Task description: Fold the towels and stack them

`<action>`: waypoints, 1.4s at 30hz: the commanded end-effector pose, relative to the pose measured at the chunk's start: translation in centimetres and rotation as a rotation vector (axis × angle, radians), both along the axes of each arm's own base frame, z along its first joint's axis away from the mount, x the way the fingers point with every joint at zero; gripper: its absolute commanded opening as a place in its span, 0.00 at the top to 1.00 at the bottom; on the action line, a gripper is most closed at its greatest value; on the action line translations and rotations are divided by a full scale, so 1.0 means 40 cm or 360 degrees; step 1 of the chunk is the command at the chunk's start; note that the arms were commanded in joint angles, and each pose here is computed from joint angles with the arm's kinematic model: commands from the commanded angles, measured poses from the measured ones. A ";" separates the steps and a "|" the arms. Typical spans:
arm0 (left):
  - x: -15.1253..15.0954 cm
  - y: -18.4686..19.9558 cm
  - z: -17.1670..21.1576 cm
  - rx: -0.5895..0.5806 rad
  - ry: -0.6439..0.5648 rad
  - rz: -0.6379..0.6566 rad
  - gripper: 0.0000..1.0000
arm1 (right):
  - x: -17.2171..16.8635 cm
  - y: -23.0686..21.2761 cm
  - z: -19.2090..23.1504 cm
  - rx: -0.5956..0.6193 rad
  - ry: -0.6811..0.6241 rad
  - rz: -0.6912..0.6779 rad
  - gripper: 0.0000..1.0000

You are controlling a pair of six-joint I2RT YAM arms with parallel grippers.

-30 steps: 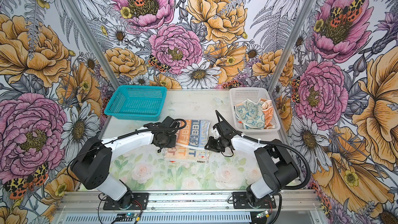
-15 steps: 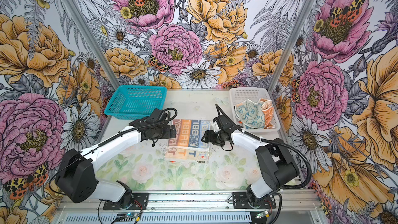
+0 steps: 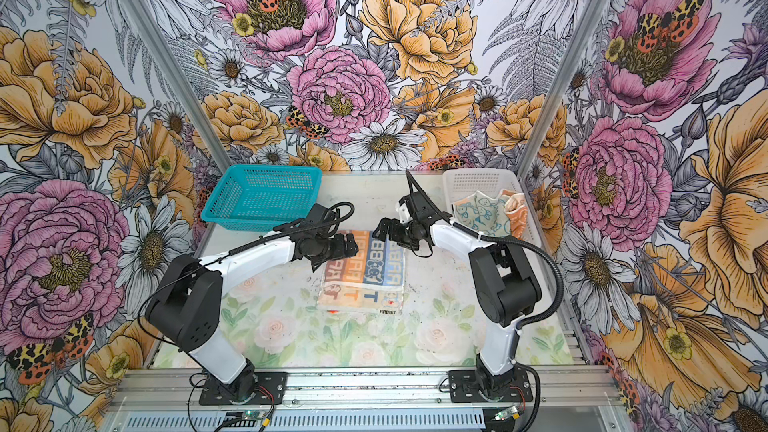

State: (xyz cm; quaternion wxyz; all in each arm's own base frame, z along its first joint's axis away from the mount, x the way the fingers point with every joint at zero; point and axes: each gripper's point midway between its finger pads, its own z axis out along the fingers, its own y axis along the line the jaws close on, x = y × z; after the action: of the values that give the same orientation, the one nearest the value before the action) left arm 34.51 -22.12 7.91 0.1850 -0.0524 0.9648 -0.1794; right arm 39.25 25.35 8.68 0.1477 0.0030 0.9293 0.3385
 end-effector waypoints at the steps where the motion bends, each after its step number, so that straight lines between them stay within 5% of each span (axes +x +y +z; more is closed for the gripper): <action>1: 0.018 -0.003 -0.015 -0.0027 -0.0009 0.0017 0.01 | 0.035 -0.001 -0.035 0.0023 0.0046 -0.0023 0.02; 15: 0.066 -0.024 -0.118 0.0089 0.0082 -0.0031 0.01 | 0.136 -0.133 -0.154 -0.0089 0.0135 -0.0164 0.01; 24: 0.118 -0.052 -0.001 0.0068 -0.0042 -0.0090 0.01 | 0.177 -0.143 0.000 -0.0052 -0.0057 -0.0121 0.01; 32: 0.079 -0.025 0.155 0.0004 -0.0185 -0.0104 0.01 | 0.044 -0.171 0.096 -0.0080 -0.0127 -0.0132 0.01; 42: -0.034 0.045 0.065 0.0063 -0.0042 -0.0082 0.01 | -0.182 -0.113 -0.030 -0.0217 0.0082 0.0000 0.15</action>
State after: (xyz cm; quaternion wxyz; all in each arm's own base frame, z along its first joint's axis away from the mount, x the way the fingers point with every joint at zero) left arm 34.22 -21.29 12.00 0.2124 -0.0192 0.9603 -0.1799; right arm 33.19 20.72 8.48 0.1315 0.0005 0.9471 0.2929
